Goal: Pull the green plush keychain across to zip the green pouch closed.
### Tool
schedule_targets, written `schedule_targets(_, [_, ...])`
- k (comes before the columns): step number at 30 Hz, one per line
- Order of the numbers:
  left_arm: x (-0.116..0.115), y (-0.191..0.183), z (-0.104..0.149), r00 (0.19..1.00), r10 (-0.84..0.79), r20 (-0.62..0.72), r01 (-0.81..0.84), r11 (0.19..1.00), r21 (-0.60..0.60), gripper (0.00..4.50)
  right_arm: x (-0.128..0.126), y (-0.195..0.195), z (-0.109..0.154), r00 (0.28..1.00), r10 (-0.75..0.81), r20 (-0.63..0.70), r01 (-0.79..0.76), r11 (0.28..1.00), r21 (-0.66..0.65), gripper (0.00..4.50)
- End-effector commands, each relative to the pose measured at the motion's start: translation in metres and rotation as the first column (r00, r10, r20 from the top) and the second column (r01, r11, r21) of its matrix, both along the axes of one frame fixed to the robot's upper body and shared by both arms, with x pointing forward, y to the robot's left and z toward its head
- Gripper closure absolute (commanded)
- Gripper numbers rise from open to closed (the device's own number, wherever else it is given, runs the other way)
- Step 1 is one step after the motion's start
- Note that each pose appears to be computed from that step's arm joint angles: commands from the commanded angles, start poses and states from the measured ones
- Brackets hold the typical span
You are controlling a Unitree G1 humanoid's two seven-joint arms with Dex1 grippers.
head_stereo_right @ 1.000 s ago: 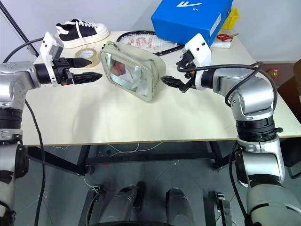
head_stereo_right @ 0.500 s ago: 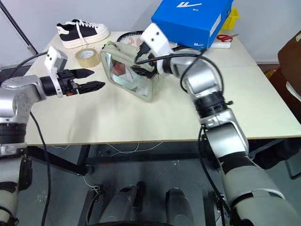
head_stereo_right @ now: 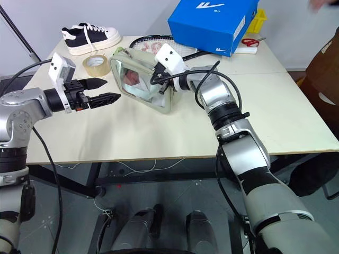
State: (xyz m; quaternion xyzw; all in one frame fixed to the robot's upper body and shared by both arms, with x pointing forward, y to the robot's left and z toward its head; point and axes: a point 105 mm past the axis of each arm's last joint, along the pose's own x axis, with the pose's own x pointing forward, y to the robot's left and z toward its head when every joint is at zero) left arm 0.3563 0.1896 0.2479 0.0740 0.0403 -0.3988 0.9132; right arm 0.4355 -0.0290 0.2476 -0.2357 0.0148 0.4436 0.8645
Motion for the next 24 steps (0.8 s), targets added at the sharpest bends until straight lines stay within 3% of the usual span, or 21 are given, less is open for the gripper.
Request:
schedule_targets(1, [-0.006,0.012,0.026,0.999,-0.02,0.039,0.021,0.999,-0.032,0.0,-0.027,-0.004,0.04,0.979,0.187,0.076,-0.191,0.981,0.045,4.44])
schedule_targets(4, [-0.006,0.031,0.036,0.999,0.006,0.048,-0.005,1.0,-0.017,0.0,-0.05,-0.04,0.042,0.95,0.31,0.021,-0.311,0.95,0.016,4.44])
schedule_targets(9, [-0.007,0.036,0.039,0.999,-0.006,0.046,0.006,1.0,0.011,0.0,-0.055,-0.097,0.029,0.965,0.258,-0.04,-0.26,0.962,-0.083,4.44])
schedule_targets(16, [-0.003,0.017,0.027,0.998,-0.061,0.03,0.061,0.998,0.02,0.0,-0.054,-0.103,0.004,0.972,0.226,-0.066,-0.231,0.968,-0.1,4.44])
schedule_targets(19, [-0.002,0.016,0.025,0.997,-0.069,0.022,0.069,0.997,0.018,0.0,-0.056,-0.1,0.011,0.973,0.224,-0.052,-0.228,0.971,-0.076,3.4])
schedule_targets(22, [-0.002,0.016,0.026,0.997,-0.071,0.021,0.07,0.997,0.017,0.0,-0.057,-0.106,0.017,0.98,0.199,-0.016,-0.199,0.973,-0.119,1.91])
schedule_targets(24, [-0.002,0.017,0.026,0.997,-0.068,0.021,0.068,0.998,0.016,0.0,-0.061,-0.111,0.025,0.981,0.194,0.002,-0.191,0.971,-0.145,1.91])
